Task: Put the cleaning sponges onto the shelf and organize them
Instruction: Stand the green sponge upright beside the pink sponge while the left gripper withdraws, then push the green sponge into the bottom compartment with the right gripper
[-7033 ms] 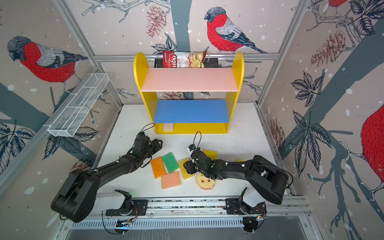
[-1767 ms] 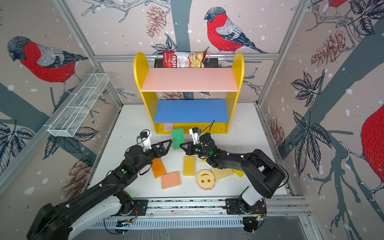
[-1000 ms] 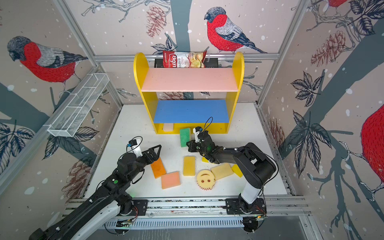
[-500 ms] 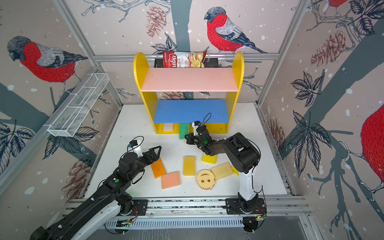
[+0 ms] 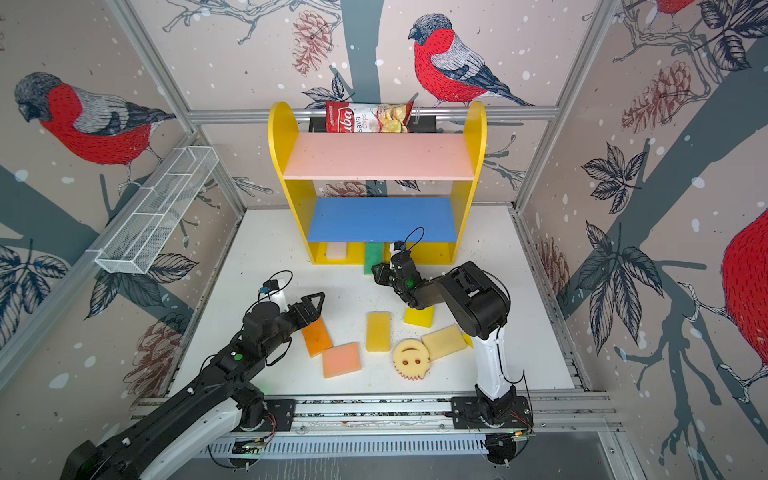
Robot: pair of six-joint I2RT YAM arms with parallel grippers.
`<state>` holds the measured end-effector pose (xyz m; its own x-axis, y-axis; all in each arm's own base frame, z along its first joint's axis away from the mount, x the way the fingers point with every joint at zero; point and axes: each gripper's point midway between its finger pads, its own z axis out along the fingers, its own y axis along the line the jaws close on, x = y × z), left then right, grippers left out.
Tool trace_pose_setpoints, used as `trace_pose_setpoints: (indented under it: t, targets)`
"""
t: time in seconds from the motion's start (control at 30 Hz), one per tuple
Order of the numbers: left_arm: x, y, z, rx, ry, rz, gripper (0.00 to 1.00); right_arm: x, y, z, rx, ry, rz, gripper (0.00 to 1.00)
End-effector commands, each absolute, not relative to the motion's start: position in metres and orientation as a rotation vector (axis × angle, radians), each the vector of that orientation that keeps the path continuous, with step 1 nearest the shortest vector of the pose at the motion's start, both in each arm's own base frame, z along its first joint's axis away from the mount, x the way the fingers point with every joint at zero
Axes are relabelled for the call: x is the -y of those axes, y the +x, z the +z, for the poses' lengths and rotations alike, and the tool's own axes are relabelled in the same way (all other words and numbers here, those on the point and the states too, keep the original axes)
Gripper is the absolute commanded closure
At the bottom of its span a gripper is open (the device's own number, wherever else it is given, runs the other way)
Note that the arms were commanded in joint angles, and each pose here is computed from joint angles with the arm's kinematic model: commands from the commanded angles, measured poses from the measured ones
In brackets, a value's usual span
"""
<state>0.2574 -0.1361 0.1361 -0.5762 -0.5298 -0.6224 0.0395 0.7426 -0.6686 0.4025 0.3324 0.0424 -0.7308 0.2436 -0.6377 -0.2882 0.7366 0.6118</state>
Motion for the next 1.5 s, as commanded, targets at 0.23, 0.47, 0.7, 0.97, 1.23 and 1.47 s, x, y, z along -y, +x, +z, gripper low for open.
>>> trace_pose_setpoints:
  t: [0.23,0.47,0.7,0.97,1.23,1.47]
  targets:
    - [0.139,0.259,0.148,-2.009,-0.375,-0.864,0.07,-0.315,0.392,0.056,-2.166,0.009,0.914,0.35]
    - [0.136,0.257,0.149,-1.994,-0.376,-0.86,0.07,-0.301,0.354,0.051,-2.191,0.031,0.969,0.4]
    - [0.14,0.257,0.144,-2.001,-0.378,-0.883,0.08,-0.323,0.341,0.034,-2.232,-0.008,1.089,0.99]
    - [0.138,0.254,0.136,-2.021,-0.39,-0.874,0.08,-0.335,0.366,0.019,-2.224,0.038,1.091,0.99]
    - [0.135,0.253,0.134,-2.021,-0.398,-0.859,0.08,-0.337,0.387,0.012,-2.202,0.081,1.076,0.98]
    - [0.137,0.256,0.133,-2.034,-0.389,-0.853,0.08,-0.337,0.401,0.003,-2.191,0.119,1.071,0.95]
